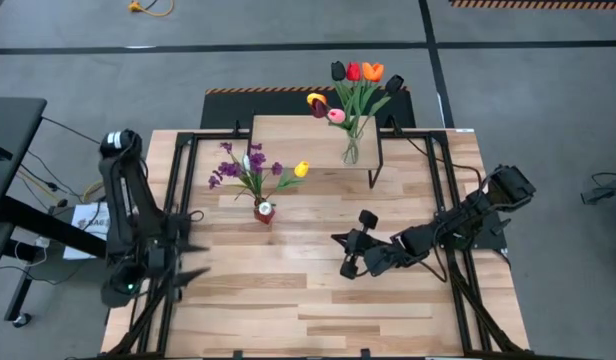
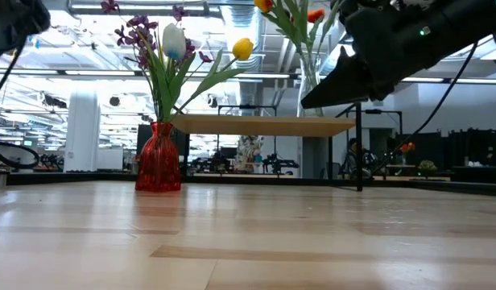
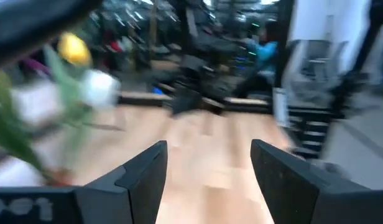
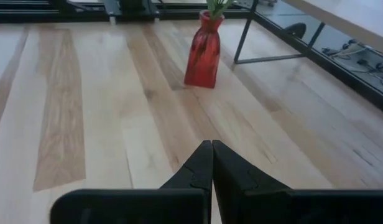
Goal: Pick and place flowers into a vace then onto a shelf
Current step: Put the red vase with flowers on the shelf
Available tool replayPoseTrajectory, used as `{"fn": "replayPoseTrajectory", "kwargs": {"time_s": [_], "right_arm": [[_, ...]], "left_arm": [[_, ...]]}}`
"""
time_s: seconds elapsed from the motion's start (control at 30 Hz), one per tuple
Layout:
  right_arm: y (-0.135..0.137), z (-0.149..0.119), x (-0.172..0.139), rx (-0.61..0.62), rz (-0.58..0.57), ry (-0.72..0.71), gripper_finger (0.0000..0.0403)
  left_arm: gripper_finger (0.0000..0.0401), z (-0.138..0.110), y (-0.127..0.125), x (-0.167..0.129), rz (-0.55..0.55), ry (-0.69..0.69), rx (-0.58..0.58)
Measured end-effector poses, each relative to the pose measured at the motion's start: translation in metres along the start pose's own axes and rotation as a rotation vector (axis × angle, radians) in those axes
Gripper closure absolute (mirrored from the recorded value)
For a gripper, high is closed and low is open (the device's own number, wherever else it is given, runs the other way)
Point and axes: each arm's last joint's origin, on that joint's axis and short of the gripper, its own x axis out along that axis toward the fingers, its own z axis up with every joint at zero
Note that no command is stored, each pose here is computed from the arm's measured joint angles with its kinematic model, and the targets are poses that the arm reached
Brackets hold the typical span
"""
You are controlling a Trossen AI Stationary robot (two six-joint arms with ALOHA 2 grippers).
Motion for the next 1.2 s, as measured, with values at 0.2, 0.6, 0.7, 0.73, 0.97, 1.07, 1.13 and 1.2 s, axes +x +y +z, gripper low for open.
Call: {"fn": "replayPoseTrajectory", "kwargs": {"time_s": [0.2, 0.6, 0.7, 0.73, 0.97, 1.07, 1.13, 1.2], "right_arm": [[0.005, -0.001, -0.005, -0.010, 0.025, -0.003, 0.0403], [0.028, -0.004, -0.026, -0.020, 0.128, -0.047, 0.0403], [0.032, -0.005, -0.031, -0.007, 0.147, -0.048, 0.0403], [0.033, -0.006, -0.032, 0.001, 0.150, -0.046, 0.0403], [0.035, -0.010, -0.037, 0.000, 0.117, -0.048, 0.0403], [0.034, -0.011, -0.037, -0.019, 0.088, -0.040, 0.0403], [0.031, -0.012, -0.035, -0.026, 0.068, -0.034, 0.0403], [0.029, -0.012, -0.032, -0.033, 0.055, -0.023, 0.0403]], "left_arm": [[0.0179, 0.031, -0.059, 0.008, -0.382, 0.055, -0.117], [0.0179, 0.071, -0.059, 0.078, -1.131, -0.210, 0.357], [0.0179, 0.088, -0.024, 0.088, -1.223, -0.224, 0.364], [0.0179, 0.093, -0.010, 0.086, -1.221, -0.206, 0.370], [0.0179, 0.080, 0.067, 0.032, -1.123, -0.283, 0.315], [0.0179, 0.046, 0.087, 0.020, -0.994, -0.441, 0.225], [0.0178, 0.016, 0.093, 0.022, -0.853, -0.461, 0.136], [0.0178, -0.006, 0.091, 0.030, -0.750, -0.402, 0.062]]}}
